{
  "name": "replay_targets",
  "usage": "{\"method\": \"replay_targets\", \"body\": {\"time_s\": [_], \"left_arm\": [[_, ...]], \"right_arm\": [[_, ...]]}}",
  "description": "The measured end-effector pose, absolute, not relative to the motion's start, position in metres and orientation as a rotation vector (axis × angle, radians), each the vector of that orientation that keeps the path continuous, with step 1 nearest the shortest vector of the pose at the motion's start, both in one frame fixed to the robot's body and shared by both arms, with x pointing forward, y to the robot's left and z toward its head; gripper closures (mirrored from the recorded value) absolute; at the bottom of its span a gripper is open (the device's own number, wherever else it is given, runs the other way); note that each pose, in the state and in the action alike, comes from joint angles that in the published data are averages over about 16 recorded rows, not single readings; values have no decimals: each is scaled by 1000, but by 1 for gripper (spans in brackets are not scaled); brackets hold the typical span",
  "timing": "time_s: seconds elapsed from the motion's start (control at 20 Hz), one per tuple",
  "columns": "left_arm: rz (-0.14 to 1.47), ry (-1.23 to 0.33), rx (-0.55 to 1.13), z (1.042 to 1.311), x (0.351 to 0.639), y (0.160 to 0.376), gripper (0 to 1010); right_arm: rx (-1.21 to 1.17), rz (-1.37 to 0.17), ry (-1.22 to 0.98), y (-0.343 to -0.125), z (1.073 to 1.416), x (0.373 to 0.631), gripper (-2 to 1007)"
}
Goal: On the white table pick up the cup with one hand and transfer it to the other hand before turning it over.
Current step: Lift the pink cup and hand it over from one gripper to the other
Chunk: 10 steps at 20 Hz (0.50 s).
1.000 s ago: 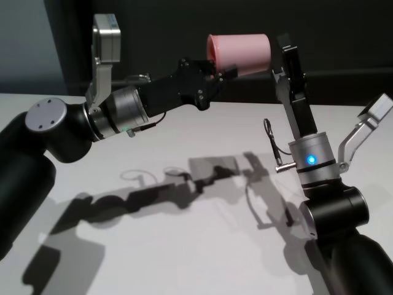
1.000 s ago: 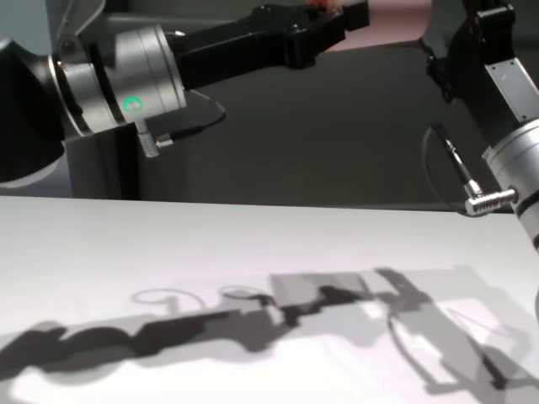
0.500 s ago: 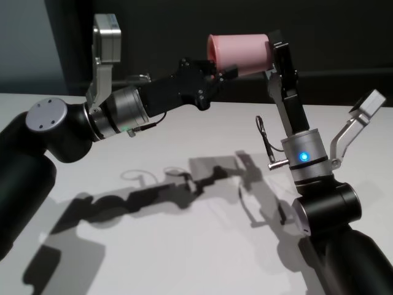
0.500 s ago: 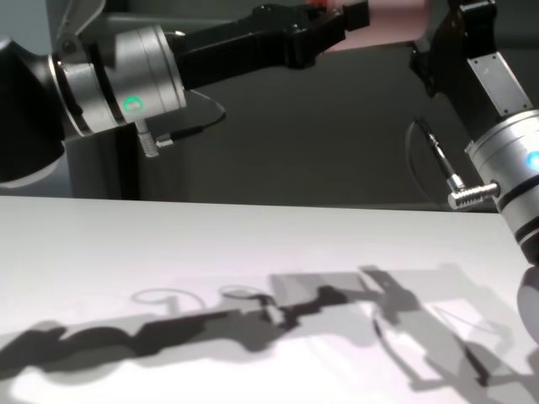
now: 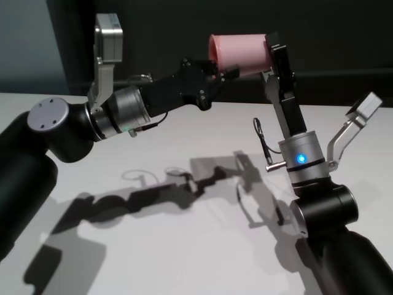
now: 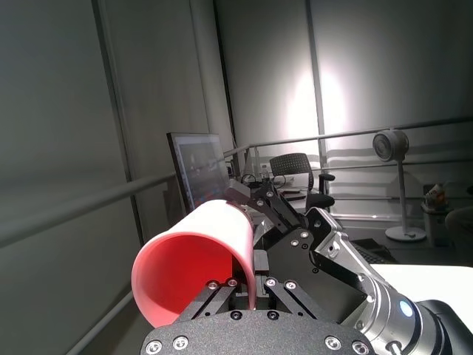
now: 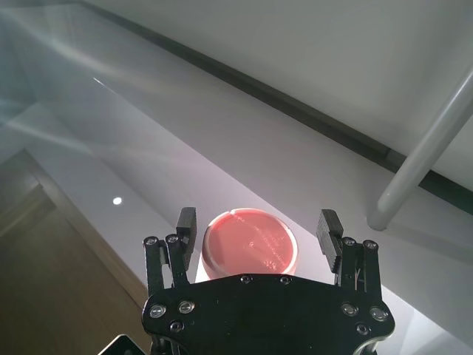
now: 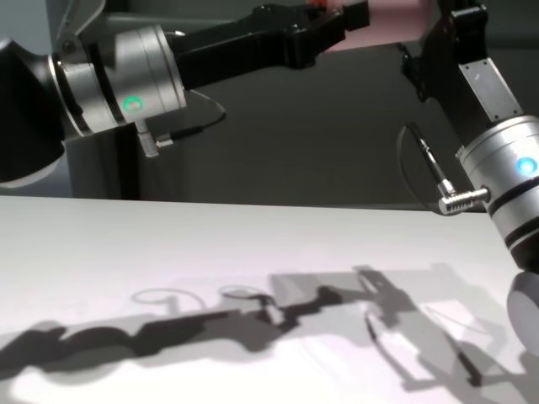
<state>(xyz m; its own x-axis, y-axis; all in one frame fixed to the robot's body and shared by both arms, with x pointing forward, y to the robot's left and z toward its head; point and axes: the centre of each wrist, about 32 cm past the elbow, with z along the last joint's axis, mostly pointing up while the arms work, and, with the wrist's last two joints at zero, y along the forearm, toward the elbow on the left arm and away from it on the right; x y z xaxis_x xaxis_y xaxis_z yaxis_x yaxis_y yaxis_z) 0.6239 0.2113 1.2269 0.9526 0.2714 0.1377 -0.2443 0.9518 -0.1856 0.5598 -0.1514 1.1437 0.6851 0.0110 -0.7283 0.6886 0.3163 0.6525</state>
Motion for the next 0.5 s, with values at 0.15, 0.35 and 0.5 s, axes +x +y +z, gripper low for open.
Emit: {"method": "replay_targets", "body": {"time_s": [0.15, 0.35, 0.5], "left_arm": [[263, -163, -168, 1227, 624, 211, 958], [263, -163, -168, 1227, 624, 211, 958], [263, -163, -168, 1227, 624, 211, 958]], "right_arm": [[1180, -495, 716, -150, 1143, 560, 5], [1180, -489, 720, -148, 1142, 560, 5], [1180, -483, 722, -146, 1142, 561, 5]]}}
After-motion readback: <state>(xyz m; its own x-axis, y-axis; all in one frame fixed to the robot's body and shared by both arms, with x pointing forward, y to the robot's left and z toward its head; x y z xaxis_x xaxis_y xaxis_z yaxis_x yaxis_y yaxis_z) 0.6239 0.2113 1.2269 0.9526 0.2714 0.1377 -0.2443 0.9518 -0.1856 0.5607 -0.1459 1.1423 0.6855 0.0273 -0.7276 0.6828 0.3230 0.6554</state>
